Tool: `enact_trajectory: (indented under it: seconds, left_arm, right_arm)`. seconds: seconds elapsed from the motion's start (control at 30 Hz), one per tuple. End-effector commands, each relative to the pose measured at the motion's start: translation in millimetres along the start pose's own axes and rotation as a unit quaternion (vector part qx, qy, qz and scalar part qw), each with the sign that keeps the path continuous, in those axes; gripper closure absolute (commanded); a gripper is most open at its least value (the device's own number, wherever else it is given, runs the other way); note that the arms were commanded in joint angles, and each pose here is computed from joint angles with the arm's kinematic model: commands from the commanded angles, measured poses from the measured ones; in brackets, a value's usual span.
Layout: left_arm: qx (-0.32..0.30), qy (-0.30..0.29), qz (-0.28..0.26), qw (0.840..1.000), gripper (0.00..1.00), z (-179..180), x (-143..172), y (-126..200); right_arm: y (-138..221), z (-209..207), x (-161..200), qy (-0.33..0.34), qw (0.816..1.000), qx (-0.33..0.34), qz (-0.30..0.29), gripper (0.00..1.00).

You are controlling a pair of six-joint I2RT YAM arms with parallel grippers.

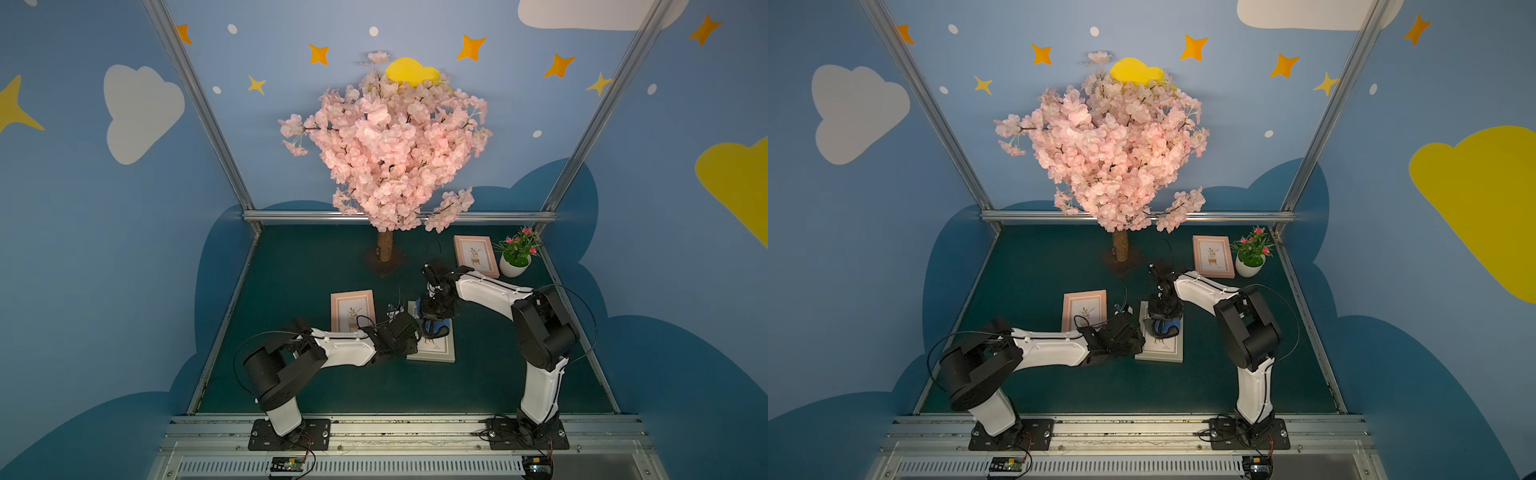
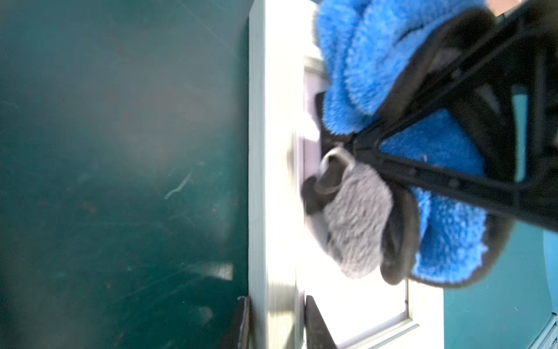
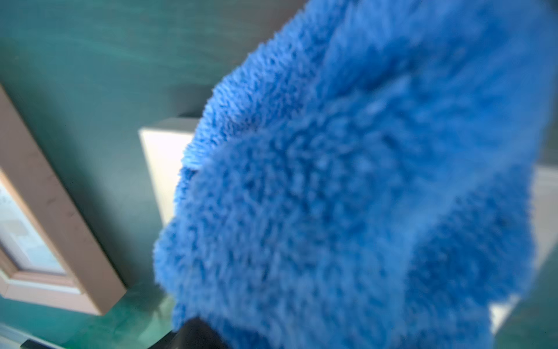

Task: Wipe the picture frame with a cloth
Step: Wipe the dirt from the picture frame.

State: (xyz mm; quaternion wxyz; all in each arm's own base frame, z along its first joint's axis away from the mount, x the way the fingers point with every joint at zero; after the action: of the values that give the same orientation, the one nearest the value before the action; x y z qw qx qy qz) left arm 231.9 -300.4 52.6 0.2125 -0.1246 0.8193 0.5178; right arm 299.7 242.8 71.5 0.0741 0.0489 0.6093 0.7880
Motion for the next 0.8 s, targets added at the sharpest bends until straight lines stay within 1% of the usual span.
enact_trajectory:
  seconds: [0.0, 0.13, 0.23, 0.33, 0.47, 0.53, 0.63, 0.77]
  left_arm:
    - [-0.074, -0.008, 0.086, 0.994, 0.74, 38, 44, -7]
    - [-0.074, -0.006, 0.087, 0.993, 0.74, 39, 45, -7]
    - [-0.075, -0.006, 0.086, 0.993, 0.74, 39, 45, -7]
    - [-0.075, -0.006, 0.086, 0.993, 0.74, 39, 44, -7]
    - [-0.075, -0.006, 0.085, 0.994, 0.74, 39, 44, -6]
    - [-0.076, -0.005, 0.085, 0.993, 0.74, 40, 45, -6]
    - [-0.077, -0.003, 0.083, 0.994, 0.74, 41, 45, -6]
    - [-0.08, -0.003, 0.083, 0.993, 0.74, 41, 44, -6]
  right_arm:
    - [5, -11, 28, 0.018, 0.999, 0.025, 0.013, 1.0]
    - [2, -7, 65, 0.027, 0.999, 0.008, 0.043, 1.0]
    - [0, -4, 79, 0.023, 0.998, -0.007, 0.056, 1.0]
    - [0, -12, 75, 0.019, 0.999, 0.013, 0.045, 1.0]
    - [5, -40, 56, -0.008, 0.999, 0.035, 0.03, 1.0]
    - [12, -50, 52, -0.009, 0.998, 0.052, 0.02, 1.0]
    - [15, -48, 59, 0.002, 0.998, 0.058, 0.024, 1.0]
    - [7, -29, 81, 0.016, 0.998, 0.035, 0.05, 1.0]
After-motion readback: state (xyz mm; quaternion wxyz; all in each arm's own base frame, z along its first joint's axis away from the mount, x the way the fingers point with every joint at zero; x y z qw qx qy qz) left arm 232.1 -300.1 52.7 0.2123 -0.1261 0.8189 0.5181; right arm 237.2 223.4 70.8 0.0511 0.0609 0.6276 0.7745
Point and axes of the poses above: each gripper's point midway between its finger pads, its own y axis back along the fingers, its own z axis along the line the jaws close on, x = y × z, the point moved 4 cm from there along y, back along the fingers, and after that the axes turned 11 degrees about -y, right-handed, at the moved point
